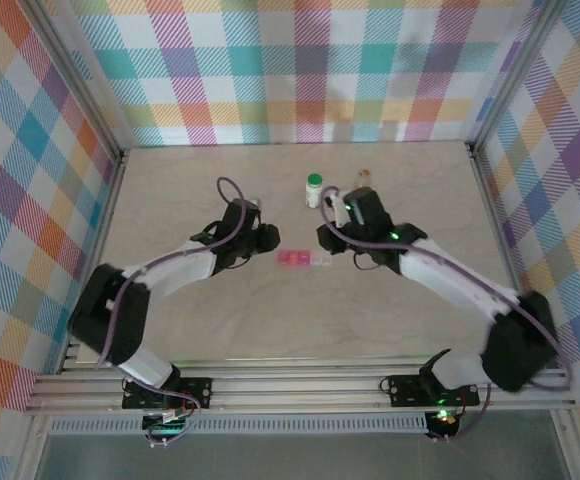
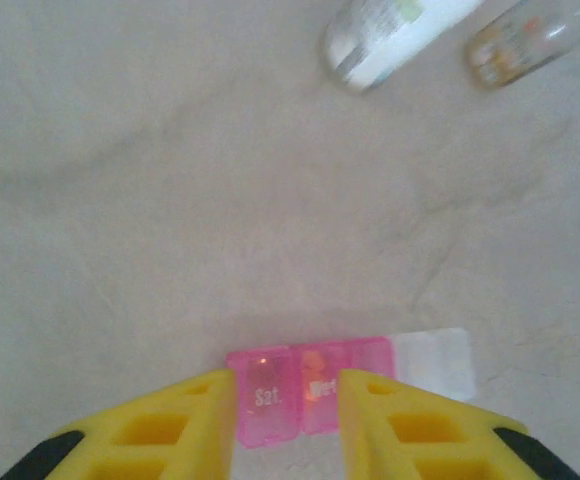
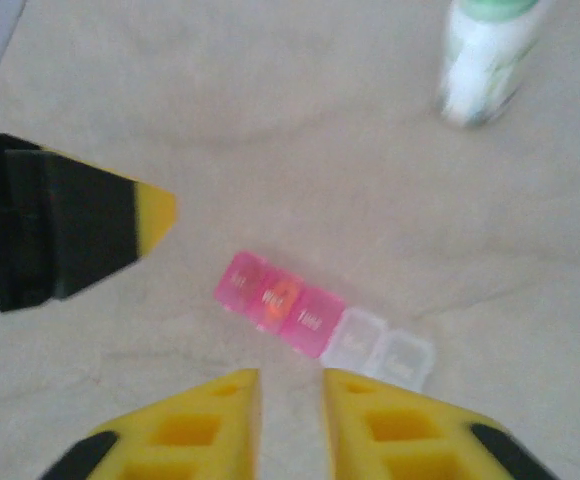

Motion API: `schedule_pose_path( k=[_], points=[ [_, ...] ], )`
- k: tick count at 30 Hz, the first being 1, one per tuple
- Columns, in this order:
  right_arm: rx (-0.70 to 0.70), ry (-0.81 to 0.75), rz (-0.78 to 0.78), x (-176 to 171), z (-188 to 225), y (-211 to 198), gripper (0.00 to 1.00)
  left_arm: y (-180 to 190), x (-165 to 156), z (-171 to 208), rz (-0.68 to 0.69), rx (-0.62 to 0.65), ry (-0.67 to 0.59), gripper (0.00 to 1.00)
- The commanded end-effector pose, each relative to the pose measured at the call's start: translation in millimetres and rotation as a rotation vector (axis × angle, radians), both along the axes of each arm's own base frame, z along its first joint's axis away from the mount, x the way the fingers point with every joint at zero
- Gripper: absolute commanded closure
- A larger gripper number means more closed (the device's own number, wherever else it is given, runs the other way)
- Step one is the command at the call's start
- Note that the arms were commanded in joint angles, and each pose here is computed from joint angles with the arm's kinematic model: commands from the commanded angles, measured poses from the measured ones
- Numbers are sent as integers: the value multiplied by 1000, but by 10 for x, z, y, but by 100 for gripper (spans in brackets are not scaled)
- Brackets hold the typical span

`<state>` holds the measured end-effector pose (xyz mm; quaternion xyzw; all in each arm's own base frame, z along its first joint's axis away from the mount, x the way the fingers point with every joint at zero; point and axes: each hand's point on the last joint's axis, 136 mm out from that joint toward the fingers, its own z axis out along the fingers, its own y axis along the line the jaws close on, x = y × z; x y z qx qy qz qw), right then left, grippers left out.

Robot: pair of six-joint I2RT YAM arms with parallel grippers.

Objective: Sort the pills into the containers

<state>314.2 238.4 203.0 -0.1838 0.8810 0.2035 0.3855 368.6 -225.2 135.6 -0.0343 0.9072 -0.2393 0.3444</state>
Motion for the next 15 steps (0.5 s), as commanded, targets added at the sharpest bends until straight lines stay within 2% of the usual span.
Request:
schedule_pose_path(
  k=[1, 3, 4, 6, 7, 9, 11, 13, 15],
  points=[
    [-74, -228, -167, 52, 163, -522, 57, 294, -40, 660, 38, 89, -230, 55],
    [-101, -321, -257, 1, 208, -829, 43, 492, -135, 942, 70, 129, -366, 38],
    [-113, -362, -304, -18, 222, -974, 36, 614, -202, 1035, 92, 155, -429, 33],
    [-133, -398, -373, -40, 188, -1196, 33, 889, -320, 1184, 172, 204, -529, 24],
    [-140, -406, -408, -38, 160, -1292, 30, 1028, -394, 1195, 209, 235, -562, 16],
    [-164, -408, -479, -26, 71, -1462, 19, 1268, -521, 1197, 282, 284, -615, 7],
    [-178, -398, -537, -9, -49, -1599, 11, 1621, -635, 1120, 437, 345, -643, 0],
    [-207, -392, -570, 38, -192, -1705, 1, 2036, -765, 979, 627, 456, -640, 0],
    [-243, -376, -602, 90, -336, -1802, 1, 2304, -838, 741, 713, 569, -595, 0]
  ],
)
